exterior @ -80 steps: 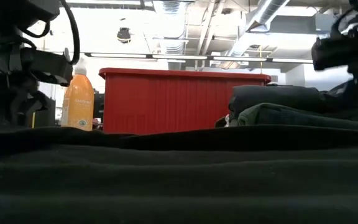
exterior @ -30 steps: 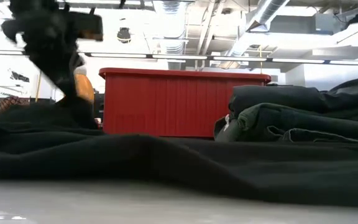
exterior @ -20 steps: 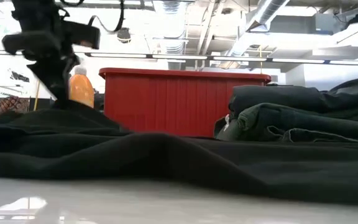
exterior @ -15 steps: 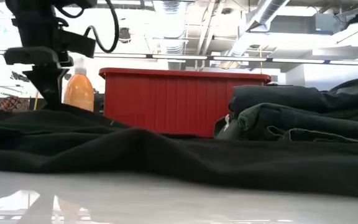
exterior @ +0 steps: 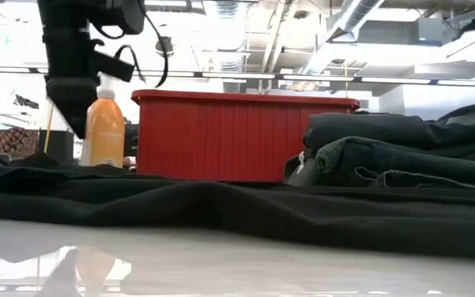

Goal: Fold Laundry from Bin
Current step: Fold the black shirt

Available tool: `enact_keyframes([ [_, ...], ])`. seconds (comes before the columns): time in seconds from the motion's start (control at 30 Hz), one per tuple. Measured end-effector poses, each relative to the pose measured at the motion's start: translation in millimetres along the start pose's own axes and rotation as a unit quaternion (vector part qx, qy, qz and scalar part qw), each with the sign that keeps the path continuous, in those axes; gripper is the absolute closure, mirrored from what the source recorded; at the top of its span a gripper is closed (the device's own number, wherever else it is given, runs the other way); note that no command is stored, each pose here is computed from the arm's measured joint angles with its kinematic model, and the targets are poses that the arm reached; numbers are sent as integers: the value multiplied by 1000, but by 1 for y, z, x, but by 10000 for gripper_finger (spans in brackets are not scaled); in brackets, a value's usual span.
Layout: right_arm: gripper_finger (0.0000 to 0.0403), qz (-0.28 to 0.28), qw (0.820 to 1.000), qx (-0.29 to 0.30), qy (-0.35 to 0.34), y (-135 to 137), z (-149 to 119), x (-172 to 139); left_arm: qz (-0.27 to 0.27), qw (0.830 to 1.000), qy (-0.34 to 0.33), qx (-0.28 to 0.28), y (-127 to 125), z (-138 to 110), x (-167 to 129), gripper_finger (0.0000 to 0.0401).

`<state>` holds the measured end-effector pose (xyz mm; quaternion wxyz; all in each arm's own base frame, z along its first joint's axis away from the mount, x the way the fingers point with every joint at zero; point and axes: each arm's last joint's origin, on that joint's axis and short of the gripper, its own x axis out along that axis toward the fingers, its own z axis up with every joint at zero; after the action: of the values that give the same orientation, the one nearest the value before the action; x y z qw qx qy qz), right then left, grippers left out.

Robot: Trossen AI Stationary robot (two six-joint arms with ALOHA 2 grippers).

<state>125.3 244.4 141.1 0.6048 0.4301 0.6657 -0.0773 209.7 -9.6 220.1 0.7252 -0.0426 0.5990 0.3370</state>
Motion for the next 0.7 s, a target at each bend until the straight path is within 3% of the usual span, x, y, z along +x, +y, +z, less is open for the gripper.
enact_keyframes([
  [0.03, 329, 2, 1000, 2, -1, 0, 1, -4, -19, 1000, -20, -8, -1, 2, -4, 280],
  [0.1, 329, 16, 1000, 1, -6, 2, 2, -14, -111, 991, -77, -18, -12, 8, -14, 271],
  [0.2, 329, 39, 999, 0, -37, 7, 4, -36, -261, 952, -161, 12, -43, 11, -32, 270],
  [0.27, 330, 47, 997, 5, -65, 10, 6, -53, -297, 933, -195, 51, -63, 5, -41, 275],
  [0.4, 334, 73, 995, 7, -75, 18, 2, -71, -320, 917, -187, 147, -104, -20, -41, 289],
  [0.47, 336, 71, 995, 2, -73, 21, -1, -68, -318, 917, -157, 182, -123, -34, -33, 296],
  [0.7, 339, 29, 996, -14, -86, 25, 6, -30, -241, 951, -61, 185, -159, -59, 12, 323],
])
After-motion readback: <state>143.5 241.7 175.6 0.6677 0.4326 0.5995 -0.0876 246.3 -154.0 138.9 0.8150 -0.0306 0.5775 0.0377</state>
